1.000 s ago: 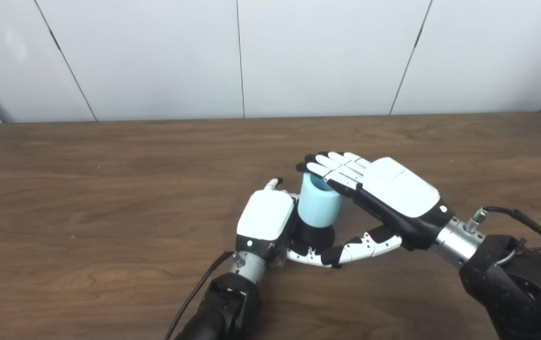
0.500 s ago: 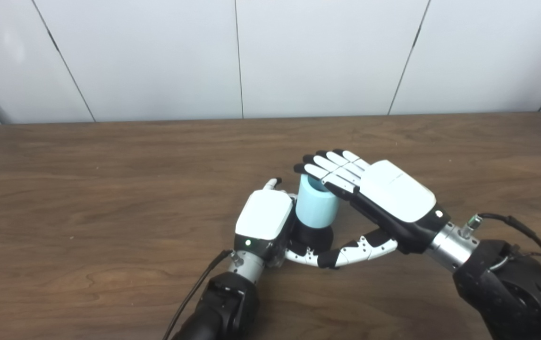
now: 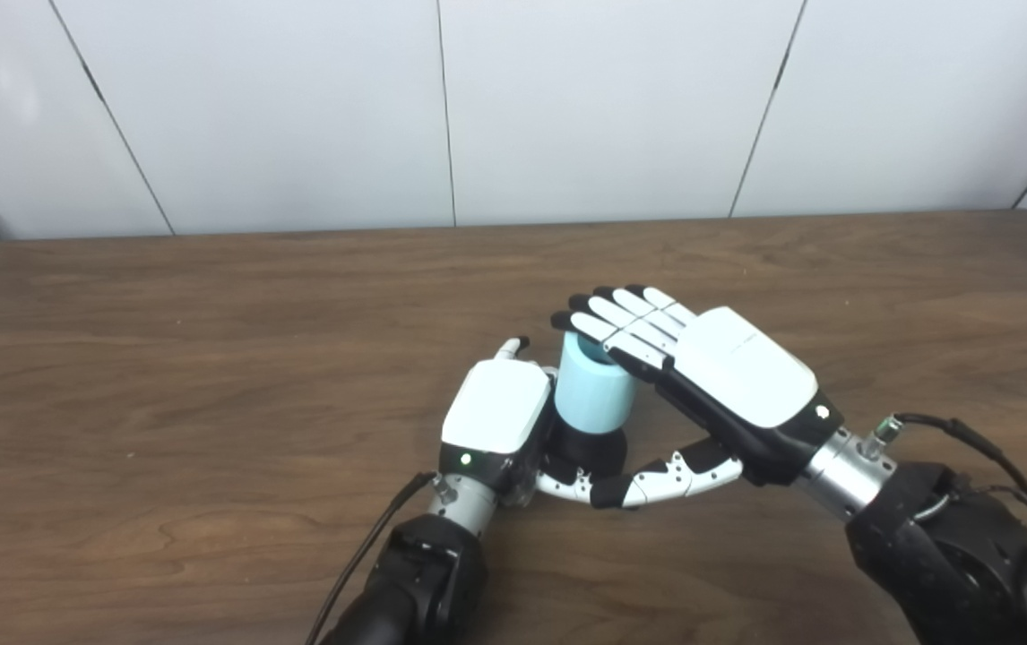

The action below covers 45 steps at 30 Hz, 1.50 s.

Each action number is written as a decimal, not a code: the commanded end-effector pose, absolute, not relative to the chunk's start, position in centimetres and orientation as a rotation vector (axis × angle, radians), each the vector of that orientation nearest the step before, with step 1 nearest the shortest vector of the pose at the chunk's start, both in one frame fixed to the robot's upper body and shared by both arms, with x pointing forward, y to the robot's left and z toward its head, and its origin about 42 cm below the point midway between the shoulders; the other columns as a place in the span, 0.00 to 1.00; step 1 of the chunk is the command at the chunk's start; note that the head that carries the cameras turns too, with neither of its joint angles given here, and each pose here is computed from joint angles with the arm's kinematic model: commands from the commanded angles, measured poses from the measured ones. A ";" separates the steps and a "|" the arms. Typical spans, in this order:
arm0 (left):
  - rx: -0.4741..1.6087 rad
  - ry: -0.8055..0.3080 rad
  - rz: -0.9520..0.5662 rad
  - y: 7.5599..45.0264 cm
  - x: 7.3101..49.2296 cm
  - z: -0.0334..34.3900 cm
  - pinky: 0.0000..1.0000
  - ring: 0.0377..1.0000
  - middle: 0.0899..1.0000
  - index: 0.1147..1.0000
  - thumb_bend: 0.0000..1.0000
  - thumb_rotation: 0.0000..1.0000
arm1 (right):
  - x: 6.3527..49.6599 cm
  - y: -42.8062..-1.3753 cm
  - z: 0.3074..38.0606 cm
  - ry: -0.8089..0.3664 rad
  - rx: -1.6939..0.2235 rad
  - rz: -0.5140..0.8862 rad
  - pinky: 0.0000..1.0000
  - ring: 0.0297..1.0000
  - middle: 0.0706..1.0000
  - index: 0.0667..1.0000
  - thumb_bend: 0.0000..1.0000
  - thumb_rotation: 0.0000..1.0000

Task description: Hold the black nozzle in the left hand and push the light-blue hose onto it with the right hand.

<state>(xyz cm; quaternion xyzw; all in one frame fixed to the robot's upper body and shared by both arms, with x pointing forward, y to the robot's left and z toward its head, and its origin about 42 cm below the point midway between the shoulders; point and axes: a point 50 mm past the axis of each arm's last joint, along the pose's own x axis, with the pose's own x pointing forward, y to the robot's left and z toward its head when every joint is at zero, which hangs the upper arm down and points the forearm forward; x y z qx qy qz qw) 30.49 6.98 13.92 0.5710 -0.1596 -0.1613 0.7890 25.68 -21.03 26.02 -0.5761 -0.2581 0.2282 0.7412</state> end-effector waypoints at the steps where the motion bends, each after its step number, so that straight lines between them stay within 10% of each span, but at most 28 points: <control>1: 1.259 -0.270 -0.406 7.3 29.9 12.7 0.93 0.62 0.49 0.39 0.52 0.00 | 25.4 -21.4 23.3 -0.424 -1.309 0.622 0.96 0.94 0.94 0.90 0.61 0.96; 23: 1.253 -0.272 -0.405 7.2 29.7 12.5 0.92 0.62 0.47 0.40 0.52 0.00 | 25.0 -22.0 23.0 -0.385 -1.324 0.634 0.96 0.93 0.93 0.90 0.62 0.97; 45: 1.261 -0.259 -0.413 6.7 29.6 12.1 0.92 0.62 0.47 0.41 0.52 0.00 | 25.4 -21.3 31.9 -0.654 -0.907 0.339 0.92 0.98 0.98 0.95 0.59 1.00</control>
